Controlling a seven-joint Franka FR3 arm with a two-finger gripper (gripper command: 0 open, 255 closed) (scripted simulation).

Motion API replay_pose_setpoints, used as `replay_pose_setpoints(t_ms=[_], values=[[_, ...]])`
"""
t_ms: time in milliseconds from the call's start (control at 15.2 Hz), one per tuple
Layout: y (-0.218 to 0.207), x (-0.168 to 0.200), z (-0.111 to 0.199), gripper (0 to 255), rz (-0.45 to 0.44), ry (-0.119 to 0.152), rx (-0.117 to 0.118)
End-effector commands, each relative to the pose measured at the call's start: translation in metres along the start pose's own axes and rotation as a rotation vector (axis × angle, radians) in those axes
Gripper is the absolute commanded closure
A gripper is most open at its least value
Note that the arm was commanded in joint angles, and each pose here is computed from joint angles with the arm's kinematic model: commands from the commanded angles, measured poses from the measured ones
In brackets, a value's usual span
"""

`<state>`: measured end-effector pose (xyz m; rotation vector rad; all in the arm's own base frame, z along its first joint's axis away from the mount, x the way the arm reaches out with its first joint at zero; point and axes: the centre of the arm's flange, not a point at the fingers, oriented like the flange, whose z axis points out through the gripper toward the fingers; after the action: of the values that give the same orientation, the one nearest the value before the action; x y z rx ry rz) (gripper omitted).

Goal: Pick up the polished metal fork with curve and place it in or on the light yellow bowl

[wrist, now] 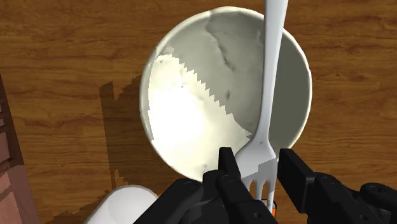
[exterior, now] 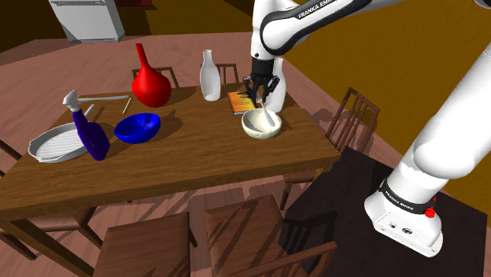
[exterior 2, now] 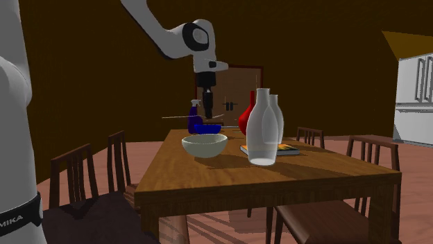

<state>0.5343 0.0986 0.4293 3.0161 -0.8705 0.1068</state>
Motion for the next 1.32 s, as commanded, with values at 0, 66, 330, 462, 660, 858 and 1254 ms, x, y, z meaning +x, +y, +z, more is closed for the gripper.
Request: replay_pose_setpoints(t_ms=[0,66,330,462,660,858,1254], values=[[0.013,-0.003,0.004,255,-0.001,0.0,0.001],[0.013,-0.003,0.01,255,-0.001,0.0,0.001],[0.014,-0.005,0.031,255,-0.001,0.0,0.001],[0.014,-0.005,0.041,255,-0.001,0.0,0.001],[0.014,-0.006,0.057,255,-0.001,0.0,0.001],[0.014,-0.007,0.072,255,-0.001,0.0,0.001],[0.014,-0.007,0.072,255,-0.001,0.0,0.001]])
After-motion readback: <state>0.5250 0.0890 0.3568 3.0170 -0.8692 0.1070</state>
